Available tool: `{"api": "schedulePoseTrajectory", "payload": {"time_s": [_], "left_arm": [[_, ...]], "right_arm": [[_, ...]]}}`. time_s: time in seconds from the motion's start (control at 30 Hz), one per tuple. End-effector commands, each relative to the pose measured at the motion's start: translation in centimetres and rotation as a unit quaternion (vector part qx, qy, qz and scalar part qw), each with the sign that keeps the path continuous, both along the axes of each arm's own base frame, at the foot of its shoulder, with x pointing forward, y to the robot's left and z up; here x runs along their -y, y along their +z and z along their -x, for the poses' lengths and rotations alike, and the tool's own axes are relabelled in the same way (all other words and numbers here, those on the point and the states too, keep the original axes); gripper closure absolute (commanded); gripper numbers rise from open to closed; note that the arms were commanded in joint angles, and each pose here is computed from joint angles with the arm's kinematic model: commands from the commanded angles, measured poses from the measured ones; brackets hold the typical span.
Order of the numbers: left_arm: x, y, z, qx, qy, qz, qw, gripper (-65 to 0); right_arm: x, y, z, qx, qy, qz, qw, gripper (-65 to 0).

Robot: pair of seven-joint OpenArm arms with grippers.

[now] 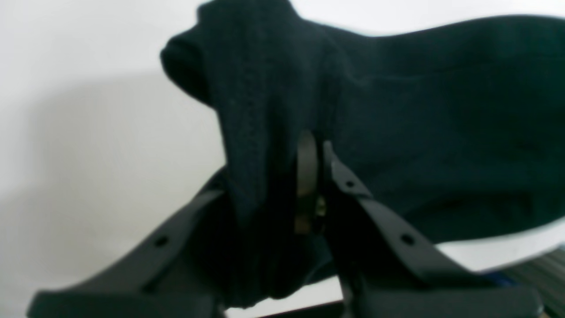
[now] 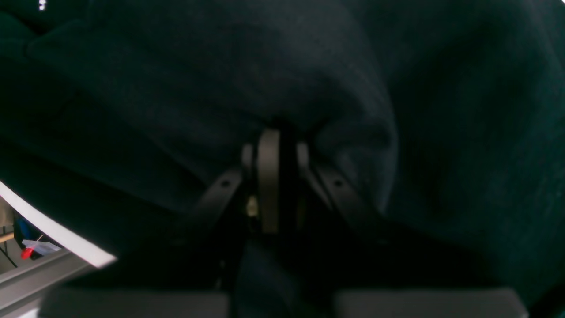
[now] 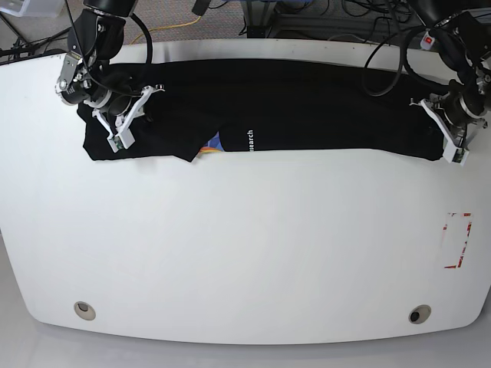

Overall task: Fold the T-shirt properly
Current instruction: 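Grasp the black shirt strip's end with the left gripper, then fold the shirt end with the left gripper toward the right gripper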

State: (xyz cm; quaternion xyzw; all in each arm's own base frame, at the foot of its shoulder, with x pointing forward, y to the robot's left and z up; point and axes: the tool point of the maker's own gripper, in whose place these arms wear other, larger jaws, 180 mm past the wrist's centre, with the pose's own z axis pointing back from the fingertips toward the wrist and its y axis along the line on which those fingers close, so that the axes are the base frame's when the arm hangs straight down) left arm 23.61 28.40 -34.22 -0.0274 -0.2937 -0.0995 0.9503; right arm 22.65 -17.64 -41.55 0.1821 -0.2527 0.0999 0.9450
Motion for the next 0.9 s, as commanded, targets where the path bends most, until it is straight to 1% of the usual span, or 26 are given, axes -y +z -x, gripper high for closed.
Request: {"api": "schedulePoseTrajectory", "payload": {"time_s": [0.0,0.1,0.23,0.3,0.43,0.53,0.63,0.8,0.87], "left_arm": [[2.3,2.4,-1.3,0.033,-0.043,-0.020,0.998,-4.2],[5.0,2.4,-1.5,0.038,-0.064,-0.007,0.997,-4.2],[9.7,2.1,-2.5,0.052,-0.087,0.046,0.994,-4.2],[13.1,1.7,-2.7,0.052,-0.112,0.078,0.989,-4.2],[18.5,1.6,-2.7,0.051,-0.160,0.120,0.979,-4.2],[21.4,1.8,-2.6,0.052,-0.184,0.143,0.971,-4.3],[23.4,2.0,-2.5,0.053,-0.204,0.158,0.965,-4.3],[24.3,2.2,-2.5,0.055,-0.212,0.164,0.962,-4.4],[25.0,2.3,-2.4,0.054,-0.224,0.165,0.959,-4.6]], "right_arm": [[0.6,0.6,-0.5,0.012,0.002,0.010,0.9999,-3.3],[0.6,0.6,-0.5,0.012,0.002,0.010,0.9999,-3.3],[0.5,0.6,-0.4,0.010,0.003,0.010,0.9999,-3.3],[0.5,0.5,-0.4,0.009,0.003,0.010,0.9999,-3.3],[0.5,0.5,-0.3,0.009,0.003,0.010,0.9999,-3.3],[0.5,0.5,-0.3,0.009,0.003,0.010,0.9999,-3.3],[0.5,0.5,-0.3,0.009,0.003,0.010,0.9999,-3.3],[0.5,0.5,-0.3,0.009,0.003,0.010,0.9999,-3.3],[0.5,0.5,-0.3,0.009,0.003,0.010,0.9999,-3.3]]}}
